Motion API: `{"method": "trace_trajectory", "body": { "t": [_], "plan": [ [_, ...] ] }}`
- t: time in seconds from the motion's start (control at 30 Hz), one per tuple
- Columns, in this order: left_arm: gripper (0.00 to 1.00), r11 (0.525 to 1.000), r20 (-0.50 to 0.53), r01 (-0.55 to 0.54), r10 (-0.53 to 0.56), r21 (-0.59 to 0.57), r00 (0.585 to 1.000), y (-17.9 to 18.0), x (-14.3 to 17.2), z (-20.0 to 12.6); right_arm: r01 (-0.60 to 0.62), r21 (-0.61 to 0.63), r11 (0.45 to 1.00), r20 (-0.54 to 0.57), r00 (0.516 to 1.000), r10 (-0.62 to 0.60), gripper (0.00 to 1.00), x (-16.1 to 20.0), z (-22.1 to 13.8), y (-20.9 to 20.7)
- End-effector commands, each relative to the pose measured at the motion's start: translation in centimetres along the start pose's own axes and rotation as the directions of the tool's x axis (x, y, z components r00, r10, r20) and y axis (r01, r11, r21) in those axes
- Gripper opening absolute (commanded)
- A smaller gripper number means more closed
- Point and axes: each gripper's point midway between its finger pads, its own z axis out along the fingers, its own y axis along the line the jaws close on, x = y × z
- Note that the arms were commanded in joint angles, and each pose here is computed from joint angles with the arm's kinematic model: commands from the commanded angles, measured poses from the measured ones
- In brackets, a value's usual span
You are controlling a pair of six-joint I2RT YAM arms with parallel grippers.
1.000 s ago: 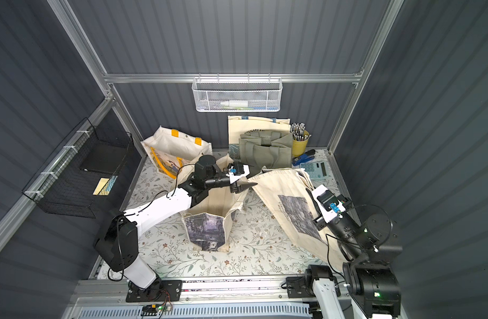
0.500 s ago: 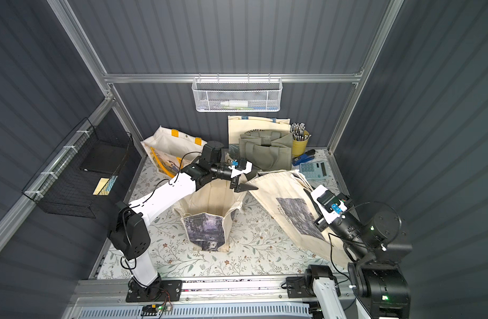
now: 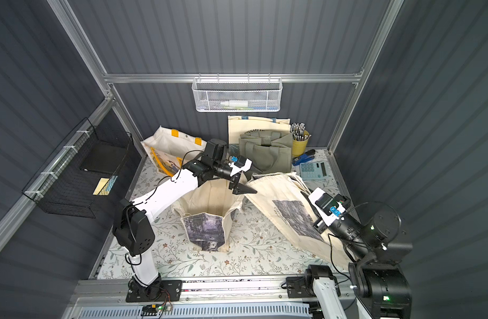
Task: Put away the canvas bag
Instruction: Place the canvas bag at the center of the board.
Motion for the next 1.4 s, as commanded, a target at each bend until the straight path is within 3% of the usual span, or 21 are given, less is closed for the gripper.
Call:
{"method": "trace_trajectory", "body": {
  "t": [0.0,0.27,0.4,0.53,0.63,0.9,1.03,1.23,1.37],
  "plan": [
    [0.77,0.991,0.043,0.105,-0.108,0.082,0.993,-0.5,-0.4,0.0,0.093,0.052,0.994,0.087,0.991,-0.097,0.00,-2.9,-0.5,-1.1],
    [0.59,0.968,0.034,0.208,-0.214,0.139,0.976,-1.5,0.6,0.1,0.134,0.165,0.977,0.105,0.983,-0.152,0.00,-3.5,-0.8,-2.8],
    [0.30,0.962,0.031,0.229,-0.236,0.148,0.971,-1.6,0.7,0.3,0.132,0.188,0.973,0.107,0.982,-0.154,0.00,-3.2,-0.6,-3.3],
    [0.17,0.954,0.021,0.254,-0.260,0.158,0.965,-2.0,0.9,0.5,0.129,0.206,0.970,0.118,0.981,-0.155,0.00,-3.1,-0.4,-3.7],
    [0.00,0.956,0.018,0.242,-0.249,0.166,0.968,-2.3,0.6,0.7,0.127,0.224,0.966,0.121,0.980,-0.156,0.00,-3.0,-0.1,-4.2],
    [0.00,0.972,-0.044,0.202,-0.198,0.116,0.979,-3.5,-1.0,2.1,0.120,0.306,0.944,0.023,0.991,-0.133,0.00,-0.8,1.6,-7.2],
    [0.00,0.970,-0.075,0.233,-0.227,0.075,0.971,-4.5,-1.5,3.3,0.128,0.333,0.934,-0.043,0.992,-0.120,0.00,1.1,2.8,-8.5],
    [0.00,0.966,-0.054,0.240,-0.246,-0.095,0.968,-5.1,-2.1,5.9,0.118,0.350,0.929,-0.075,0.992,-0.097,0.00,4.0,5.2,-9.8],
    [0.00,0.921,0.004,0.325,-0.331,-0.214,0.943,-4.0,-2.6,6.1,0.123,0.349,0.929,-0.106,0.990,-0.091,0.00,5.5,6.5,-10.4]
  ]
}}
